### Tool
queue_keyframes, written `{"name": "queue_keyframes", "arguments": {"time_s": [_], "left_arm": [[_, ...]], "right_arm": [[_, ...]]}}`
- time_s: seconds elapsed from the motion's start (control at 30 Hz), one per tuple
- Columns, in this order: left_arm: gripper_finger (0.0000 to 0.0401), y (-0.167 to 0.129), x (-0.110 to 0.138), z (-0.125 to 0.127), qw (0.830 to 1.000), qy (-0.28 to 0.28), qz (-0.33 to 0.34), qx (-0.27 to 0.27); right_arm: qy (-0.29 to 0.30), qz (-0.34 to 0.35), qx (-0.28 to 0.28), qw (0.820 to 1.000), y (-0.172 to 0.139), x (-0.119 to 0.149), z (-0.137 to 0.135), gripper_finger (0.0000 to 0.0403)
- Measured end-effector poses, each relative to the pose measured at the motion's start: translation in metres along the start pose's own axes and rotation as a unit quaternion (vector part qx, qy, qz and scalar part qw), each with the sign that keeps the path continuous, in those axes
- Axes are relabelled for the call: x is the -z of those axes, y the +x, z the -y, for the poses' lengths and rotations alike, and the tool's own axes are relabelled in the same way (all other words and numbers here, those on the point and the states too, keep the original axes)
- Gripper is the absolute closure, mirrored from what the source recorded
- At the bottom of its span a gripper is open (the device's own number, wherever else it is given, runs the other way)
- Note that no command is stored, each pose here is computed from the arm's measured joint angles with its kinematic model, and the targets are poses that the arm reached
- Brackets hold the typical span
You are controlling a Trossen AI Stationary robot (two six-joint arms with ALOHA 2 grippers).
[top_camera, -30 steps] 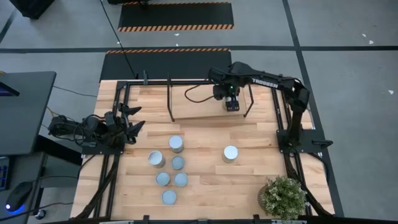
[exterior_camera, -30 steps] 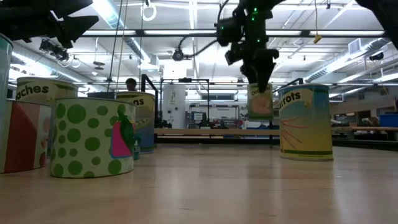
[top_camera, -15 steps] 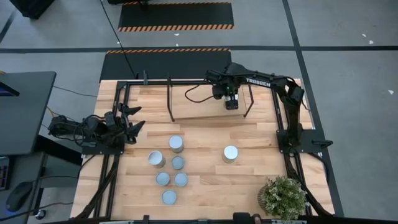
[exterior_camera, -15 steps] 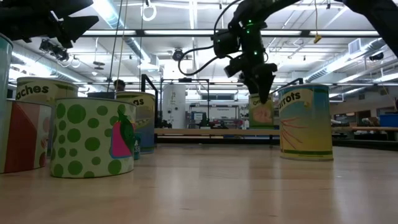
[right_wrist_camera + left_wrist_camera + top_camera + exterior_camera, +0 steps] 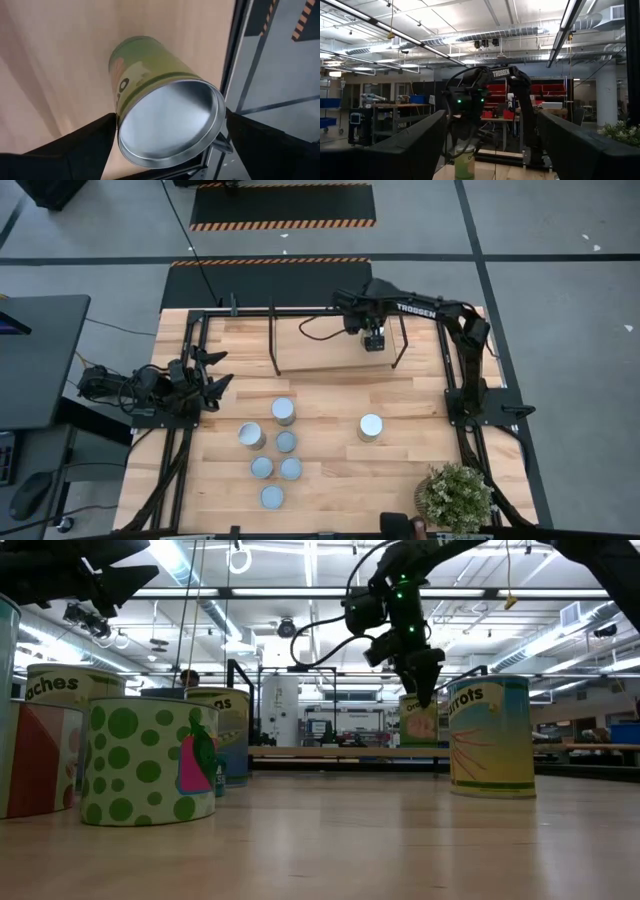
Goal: Pick and place cans onto a shelf
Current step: Put the canned oranges on the shelf
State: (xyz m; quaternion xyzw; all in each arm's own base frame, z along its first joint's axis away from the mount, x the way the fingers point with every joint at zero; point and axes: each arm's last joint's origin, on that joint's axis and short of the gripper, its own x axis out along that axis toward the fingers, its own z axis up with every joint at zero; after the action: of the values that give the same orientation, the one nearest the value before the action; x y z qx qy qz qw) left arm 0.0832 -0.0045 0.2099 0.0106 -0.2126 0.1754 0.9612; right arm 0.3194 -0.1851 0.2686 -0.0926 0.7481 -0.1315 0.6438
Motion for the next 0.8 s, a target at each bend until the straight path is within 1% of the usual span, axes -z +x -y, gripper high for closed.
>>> {"name": "queue_keyframes", "arguments": {"time_s": [0.2,0.3,0.8], "left_arm": [[0.0085,0.0,0.0,0.0,1.0,0.0,0.0,0.0],[0.0085,0.0,0.0,0.0,1.0,0.0,0.0,0.0],[0.0085,0.0,0.0,0.0,1.0,0.001,0.0,0.0]], "right_arm": [[0.027,0.013,0.005,1.0,0.005,0.003,0.015,0.0016],[0.039,0.021,-0.005,0.999,0.008,0.005,0.021,0.0016],[0.077,0.021,-0.007,0.997,0.017,0.018,0.044,0.0016]]}}
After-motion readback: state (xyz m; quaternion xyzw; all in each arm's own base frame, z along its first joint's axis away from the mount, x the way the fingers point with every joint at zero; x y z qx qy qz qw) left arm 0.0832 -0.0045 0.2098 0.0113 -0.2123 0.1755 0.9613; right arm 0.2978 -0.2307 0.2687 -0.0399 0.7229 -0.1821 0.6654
